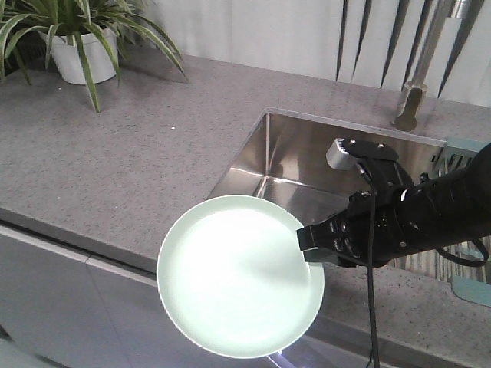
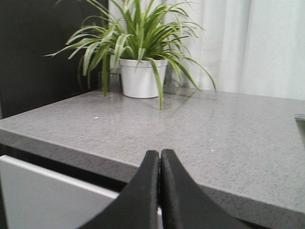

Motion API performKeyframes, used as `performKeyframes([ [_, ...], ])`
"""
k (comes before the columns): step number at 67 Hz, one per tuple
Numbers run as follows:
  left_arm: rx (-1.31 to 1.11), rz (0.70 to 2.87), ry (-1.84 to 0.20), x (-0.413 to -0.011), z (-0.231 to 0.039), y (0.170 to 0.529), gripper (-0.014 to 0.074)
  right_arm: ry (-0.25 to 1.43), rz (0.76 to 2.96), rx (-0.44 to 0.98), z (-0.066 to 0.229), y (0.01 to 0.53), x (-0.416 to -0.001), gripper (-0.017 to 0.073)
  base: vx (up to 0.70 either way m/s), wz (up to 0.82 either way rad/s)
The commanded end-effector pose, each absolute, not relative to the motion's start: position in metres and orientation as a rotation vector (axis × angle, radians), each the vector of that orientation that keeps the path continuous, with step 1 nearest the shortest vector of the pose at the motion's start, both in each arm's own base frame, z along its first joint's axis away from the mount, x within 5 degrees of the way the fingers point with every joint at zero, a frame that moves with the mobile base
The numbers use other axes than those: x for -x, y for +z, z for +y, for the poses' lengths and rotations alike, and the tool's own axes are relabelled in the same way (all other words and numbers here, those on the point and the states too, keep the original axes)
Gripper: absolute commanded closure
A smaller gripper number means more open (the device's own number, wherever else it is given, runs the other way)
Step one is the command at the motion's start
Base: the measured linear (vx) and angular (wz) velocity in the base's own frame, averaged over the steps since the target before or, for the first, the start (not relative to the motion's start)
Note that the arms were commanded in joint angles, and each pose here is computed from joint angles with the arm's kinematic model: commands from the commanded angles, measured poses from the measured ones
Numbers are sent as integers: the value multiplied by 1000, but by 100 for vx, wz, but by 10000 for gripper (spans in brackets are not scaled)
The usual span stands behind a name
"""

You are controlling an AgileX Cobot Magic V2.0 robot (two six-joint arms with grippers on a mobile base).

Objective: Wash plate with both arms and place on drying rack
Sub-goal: 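Position the held plate over the stainless steel sink basin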

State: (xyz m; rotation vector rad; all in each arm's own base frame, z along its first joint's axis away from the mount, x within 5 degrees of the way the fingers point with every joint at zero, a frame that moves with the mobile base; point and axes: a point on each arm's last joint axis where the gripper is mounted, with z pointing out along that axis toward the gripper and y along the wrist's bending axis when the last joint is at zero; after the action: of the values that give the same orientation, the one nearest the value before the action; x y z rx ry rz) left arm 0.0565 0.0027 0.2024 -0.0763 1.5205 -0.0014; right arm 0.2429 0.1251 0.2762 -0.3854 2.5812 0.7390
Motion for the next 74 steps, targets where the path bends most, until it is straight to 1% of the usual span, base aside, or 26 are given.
performKeyframes([
  [1,78,1408,2,-53,3,219,600,762,2492,368,125,296,-243,561,10,-27],
  [74,78,1408,2,-53,3,219,600,762,2492,368,125,296,-243,561,8,-19],
])
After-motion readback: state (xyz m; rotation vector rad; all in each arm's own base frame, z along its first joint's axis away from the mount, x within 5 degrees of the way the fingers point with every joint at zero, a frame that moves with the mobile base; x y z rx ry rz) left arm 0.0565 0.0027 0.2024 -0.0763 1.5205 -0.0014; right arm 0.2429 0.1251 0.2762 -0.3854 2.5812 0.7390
